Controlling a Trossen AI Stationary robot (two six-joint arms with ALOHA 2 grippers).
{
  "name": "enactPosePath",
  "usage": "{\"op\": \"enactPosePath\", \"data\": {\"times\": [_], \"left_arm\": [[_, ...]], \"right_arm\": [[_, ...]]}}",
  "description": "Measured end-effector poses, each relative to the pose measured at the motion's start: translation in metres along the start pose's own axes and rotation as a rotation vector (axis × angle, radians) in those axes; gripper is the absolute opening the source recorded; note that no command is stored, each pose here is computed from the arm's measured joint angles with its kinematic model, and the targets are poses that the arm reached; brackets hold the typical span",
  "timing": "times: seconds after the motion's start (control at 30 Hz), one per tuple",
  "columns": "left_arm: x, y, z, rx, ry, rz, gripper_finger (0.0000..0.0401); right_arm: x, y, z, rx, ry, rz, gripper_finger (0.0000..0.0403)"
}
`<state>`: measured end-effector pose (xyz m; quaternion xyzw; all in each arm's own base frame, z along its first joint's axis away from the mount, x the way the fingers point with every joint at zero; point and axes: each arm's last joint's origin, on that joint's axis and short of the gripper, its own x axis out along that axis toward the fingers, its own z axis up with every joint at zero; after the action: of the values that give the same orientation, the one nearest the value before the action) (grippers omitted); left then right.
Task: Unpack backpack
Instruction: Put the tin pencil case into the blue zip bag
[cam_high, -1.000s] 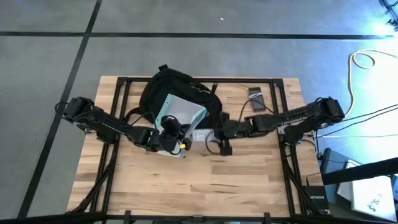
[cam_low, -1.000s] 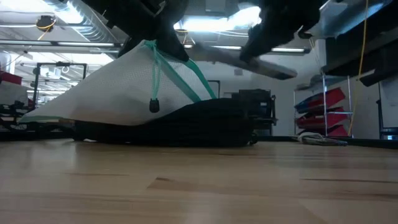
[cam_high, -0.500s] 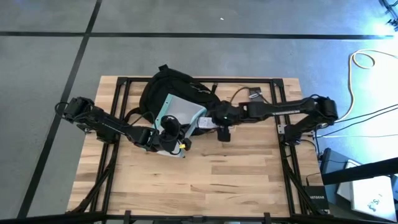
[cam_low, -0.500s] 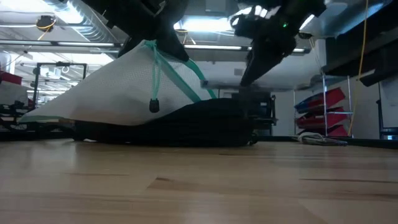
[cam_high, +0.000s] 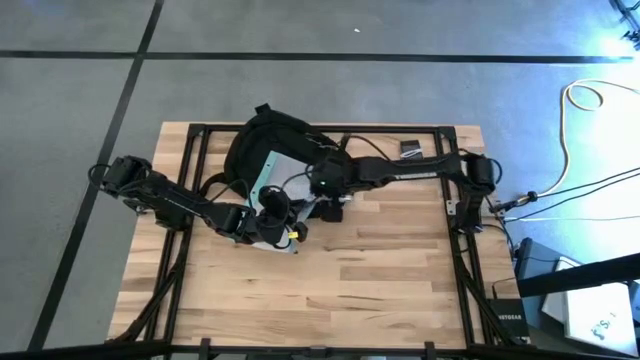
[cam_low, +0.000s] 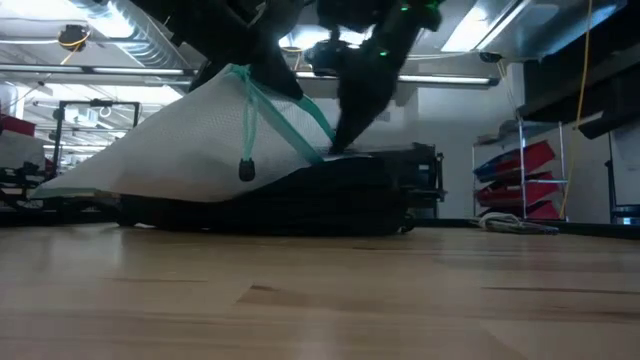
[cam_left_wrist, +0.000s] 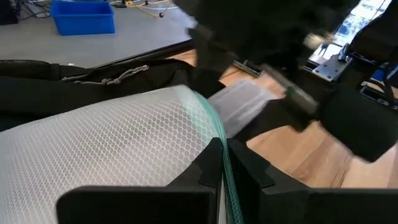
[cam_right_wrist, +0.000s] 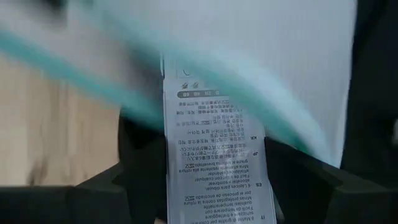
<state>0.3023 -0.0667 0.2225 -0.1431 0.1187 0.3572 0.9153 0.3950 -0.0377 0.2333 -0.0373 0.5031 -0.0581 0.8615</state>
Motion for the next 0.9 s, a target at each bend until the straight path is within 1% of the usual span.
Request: {"op": "enactPosePath", "data": {"times": [0.13, 0.27, 0.4, 0.53, 0.73, 0.83, 0.9], "left_arm": [[0.000, 0.000, 0.000, 0.003, 0.001, 0.003, 0.0006], [0.000, 0.000, 0.000, 0.003, 0.001, 0.003, 0.0006], [0.000, 0.001, -0.001, 0.015, 0.003, 0.015, 0.0006], [0.000, 0.002, -0.002, 0.025, 0.009, 0.020, 0.0006], [0.000, 0.003, -0.006, 0.045, 0.038, 0.010, 0.0006], [0.000, 0.002, -0.004, 0.011, 0.022, 0.015, 0.0006], [0.001, 0.001, -0.001, -0.011, 0.011, 0.010, 0.0006]], "right_arm": [[0.008, 0.001, 0.016, 0.007, -0.097, 0.006, 0.0236], [0.011, 0.002, 0.023, 0.010, -0.171, 0.042, 0.0236], [0.015, 0.003, 0.025, 0.011, -0.196, 0.059, 0.0236], [0.023, 0.006, 0.025, 0.003, -0.232, 0.126, 0.0236], [0.040, 0.014, 0.021, -0.011, -0.196, 0.139, 0.0236], [0.040, 0.017, 0.022, -0.038, -0.213, 0.153, 0.0243], [0.039, 0.019, 0.025, -0.043, -0.244, 0.167, 0.0258]]}}
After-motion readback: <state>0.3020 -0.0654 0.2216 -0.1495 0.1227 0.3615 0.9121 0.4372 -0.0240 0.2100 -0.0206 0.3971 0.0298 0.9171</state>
